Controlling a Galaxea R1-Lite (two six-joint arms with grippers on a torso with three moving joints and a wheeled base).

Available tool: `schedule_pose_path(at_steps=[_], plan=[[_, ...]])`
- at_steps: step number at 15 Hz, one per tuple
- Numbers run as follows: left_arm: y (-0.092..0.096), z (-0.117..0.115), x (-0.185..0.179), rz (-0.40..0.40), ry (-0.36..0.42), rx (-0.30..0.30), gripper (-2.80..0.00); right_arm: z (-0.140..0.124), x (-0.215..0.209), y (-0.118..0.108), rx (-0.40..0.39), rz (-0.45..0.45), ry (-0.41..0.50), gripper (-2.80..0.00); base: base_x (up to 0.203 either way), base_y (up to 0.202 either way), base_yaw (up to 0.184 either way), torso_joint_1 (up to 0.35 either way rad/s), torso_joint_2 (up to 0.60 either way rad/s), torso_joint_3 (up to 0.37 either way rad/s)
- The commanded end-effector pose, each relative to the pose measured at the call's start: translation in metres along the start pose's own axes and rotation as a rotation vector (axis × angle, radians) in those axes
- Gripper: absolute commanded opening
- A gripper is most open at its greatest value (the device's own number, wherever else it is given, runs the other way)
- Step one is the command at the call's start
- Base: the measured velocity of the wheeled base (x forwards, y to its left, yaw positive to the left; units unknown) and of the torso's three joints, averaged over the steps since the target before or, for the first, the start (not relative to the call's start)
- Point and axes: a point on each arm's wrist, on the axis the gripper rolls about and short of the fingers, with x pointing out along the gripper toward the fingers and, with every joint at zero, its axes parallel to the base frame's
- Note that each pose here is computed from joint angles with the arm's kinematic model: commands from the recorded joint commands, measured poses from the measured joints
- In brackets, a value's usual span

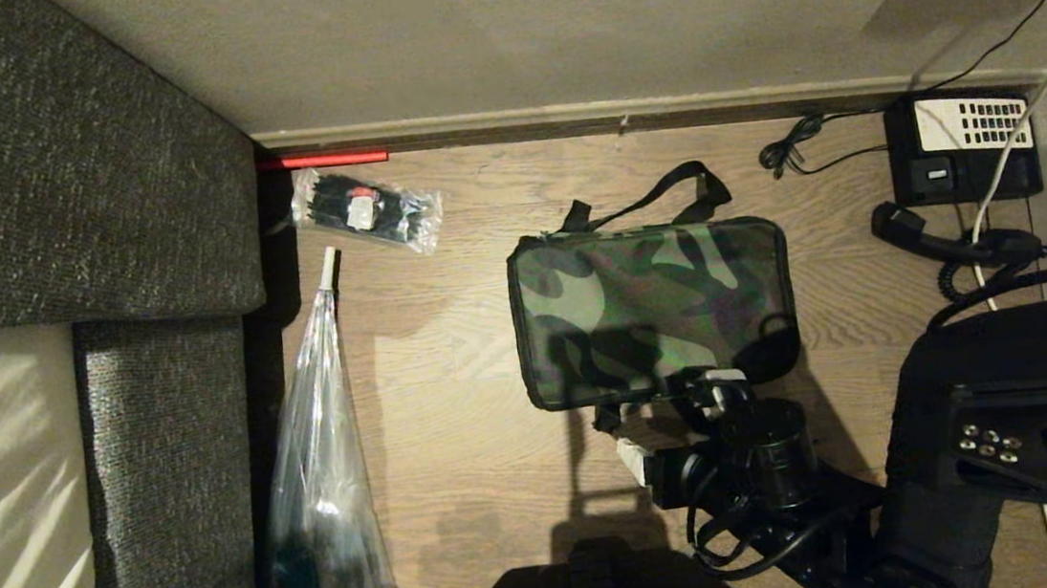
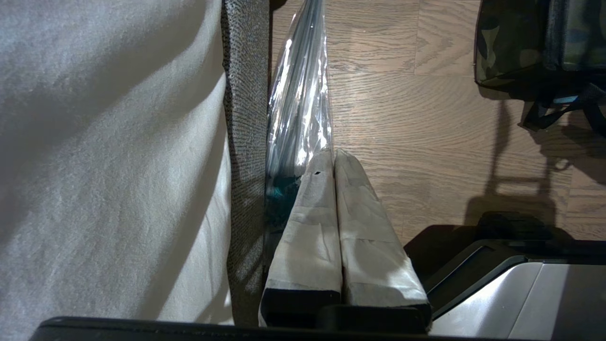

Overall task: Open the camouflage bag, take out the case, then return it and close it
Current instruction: Open the top of the storage box

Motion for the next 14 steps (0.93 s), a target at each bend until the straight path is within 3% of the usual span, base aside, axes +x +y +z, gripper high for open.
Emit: schedule_pose_path(at_steps=[1, 7, 14], plan=[[0.0, 0.0, 0.0, 0.0, -0.001, 0.0, -2.8, -0.004, 0.012, -0.008, -0.032, -0.035, -0.006, 0.0, 0.0, 0.0, 0.0, 0.0, 0.0, 0.0], [0.0, 0.0, 0.0, 0.0, -0.001, 0.0, -2.8, 0.002, 0.031, -0.013, -0.001, -0.025, -0.117, 0.0, 0.0, 0.0, 0.0, 0.0, 0.0, 0.0], [0.0, 0.0, 0.0, 0.0, -0.001, 0.002, -2.8, -0.004, 0.042, -0.022, 0.016, -0.039, -0.149, 0.0, 0.0, 0.0, 0.0, 0.0, 0.0, 0.0]])
